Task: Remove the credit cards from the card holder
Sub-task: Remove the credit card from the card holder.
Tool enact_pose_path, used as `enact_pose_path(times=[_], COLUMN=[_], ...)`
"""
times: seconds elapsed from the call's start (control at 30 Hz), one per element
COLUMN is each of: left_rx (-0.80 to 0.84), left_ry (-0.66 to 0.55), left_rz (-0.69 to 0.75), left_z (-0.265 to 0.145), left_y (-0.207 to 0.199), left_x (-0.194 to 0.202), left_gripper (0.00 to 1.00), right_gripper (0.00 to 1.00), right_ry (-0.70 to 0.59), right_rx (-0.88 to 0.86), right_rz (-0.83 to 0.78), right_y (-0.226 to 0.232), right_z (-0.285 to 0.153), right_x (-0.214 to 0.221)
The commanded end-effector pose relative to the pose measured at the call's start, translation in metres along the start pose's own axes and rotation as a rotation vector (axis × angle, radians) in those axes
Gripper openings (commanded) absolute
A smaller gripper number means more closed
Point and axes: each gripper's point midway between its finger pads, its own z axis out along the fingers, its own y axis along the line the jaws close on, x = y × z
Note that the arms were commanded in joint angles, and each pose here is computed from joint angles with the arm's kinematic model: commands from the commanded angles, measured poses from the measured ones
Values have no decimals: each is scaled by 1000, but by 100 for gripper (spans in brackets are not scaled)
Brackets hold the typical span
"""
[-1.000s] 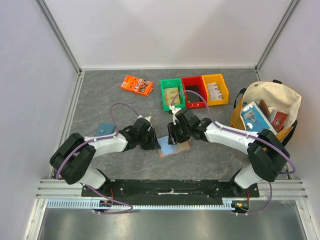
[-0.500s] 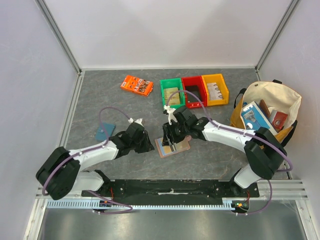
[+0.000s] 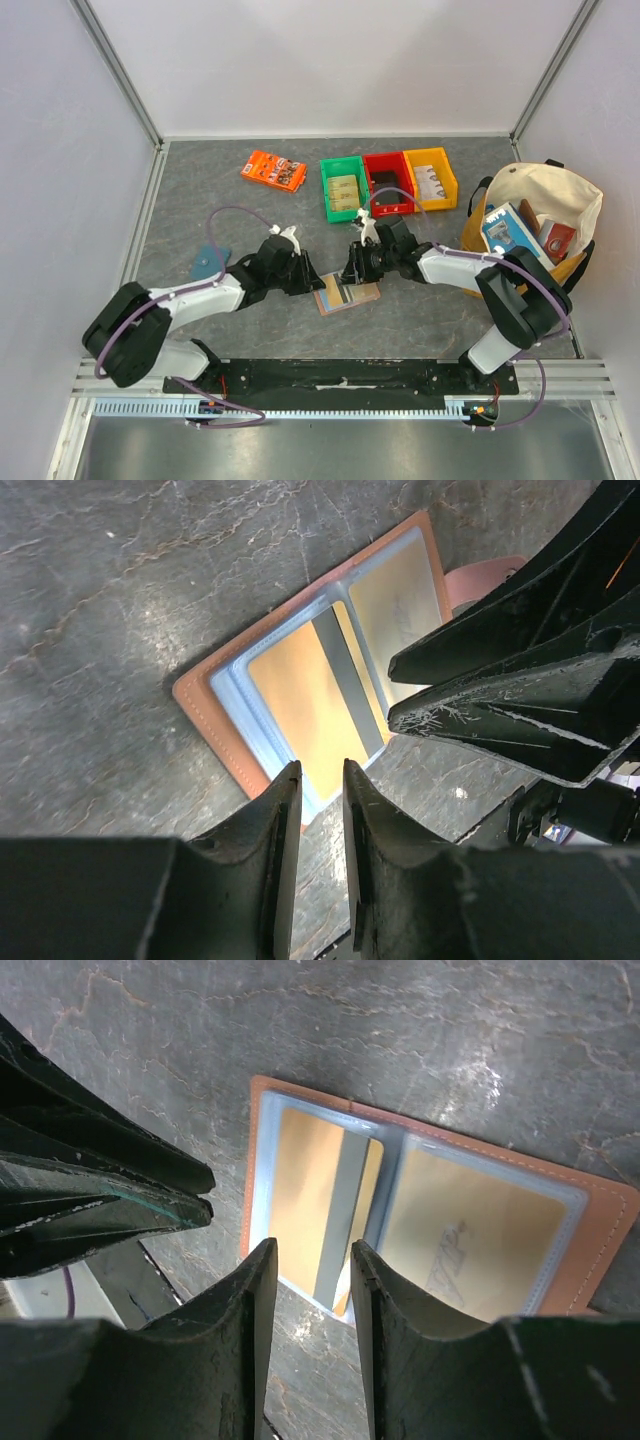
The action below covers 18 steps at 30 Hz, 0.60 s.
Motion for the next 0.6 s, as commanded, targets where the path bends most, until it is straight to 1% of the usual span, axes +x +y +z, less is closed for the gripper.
enact_pose_path(times=[0.0, 0.2, 0.27, 0.4, 0.43, 0.57], left_rx=[75, 2, -18, -55, -63, -88], left_ry=[-2, 50, 68, 95, 99, 111], left_rz=[16, -20, -36, -80, -88, -109], left_z=[13, 28, 31, 34, 34, 34], left_y=[-21, 3, 9, 22, 25, 34], left_x=[-10, 6, 13, 24, 27, 34], left_gripper=[29, 24, 17, 14, 11, 9], right_gripper=[40, 36, 33, 26, 24, 20], right_ry=[-52, -35, -28, -33, -34, -44], right_rx=[-79, -122, -151, -184, -192, -238], right_rz=[34, 85, 101, 134, 145, 169], right_y=[-1, -12, -11, -13, -15, -14], right_z=[4, 6, 8, 10, 9, 7], right_x=[-6, 7, 10, 14, 15, 17])
